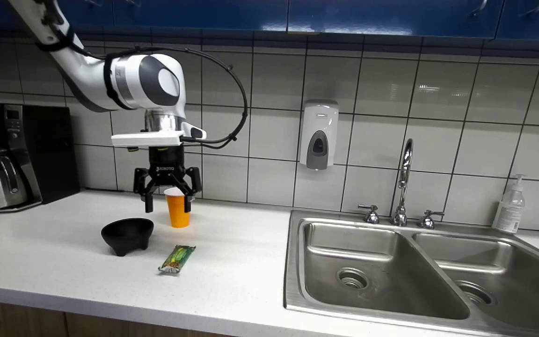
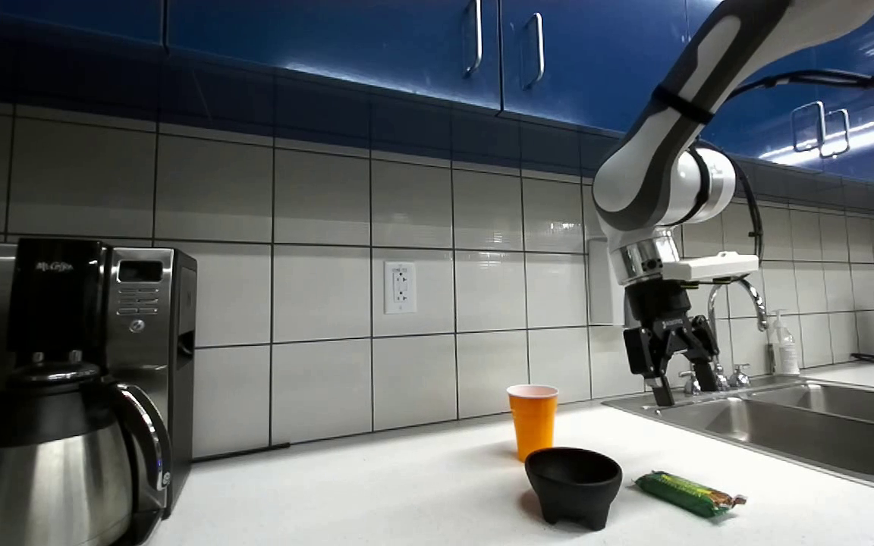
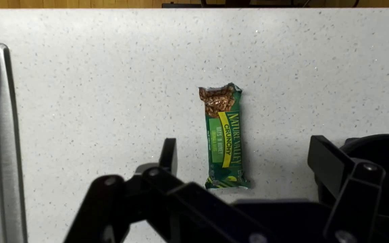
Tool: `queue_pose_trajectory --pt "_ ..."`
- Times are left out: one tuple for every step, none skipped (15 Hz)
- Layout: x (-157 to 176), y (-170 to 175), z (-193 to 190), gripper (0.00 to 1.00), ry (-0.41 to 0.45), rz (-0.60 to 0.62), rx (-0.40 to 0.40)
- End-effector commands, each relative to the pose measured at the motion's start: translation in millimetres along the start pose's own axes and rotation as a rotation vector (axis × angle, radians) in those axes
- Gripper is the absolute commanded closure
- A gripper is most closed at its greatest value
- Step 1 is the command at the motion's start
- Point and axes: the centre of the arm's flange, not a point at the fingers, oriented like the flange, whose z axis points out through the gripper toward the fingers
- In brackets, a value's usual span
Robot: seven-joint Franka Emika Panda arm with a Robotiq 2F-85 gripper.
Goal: Put the candy bar into the black bowl
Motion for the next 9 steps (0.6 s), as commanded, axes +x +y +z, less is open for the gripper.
queue_pose_trajectory --pt "43 18 17 0.0 -0.019 -0.048 0.004" --pt "47 19 22 0.0 -0.023 -0.055 0.003" --pt "51 18 29 0.0 -0.024 -0.061 -0.002" --pt "55 18 36 0.0 -0.026 -0.072 -0.005" --pt "58 16 42 0.0 -0.029 -0.073 -0.005" --pt "60 14 49 0.0 -0.031 -0.076 -0.004" --pt "61 12 54 0.0 -0.035 -0.074 -0.003" --pt "61 11 59 0.0 -0.033 -0.07 -0.003" --pt "61 10 64 0.0 -0.034 -0.064 -0.004"
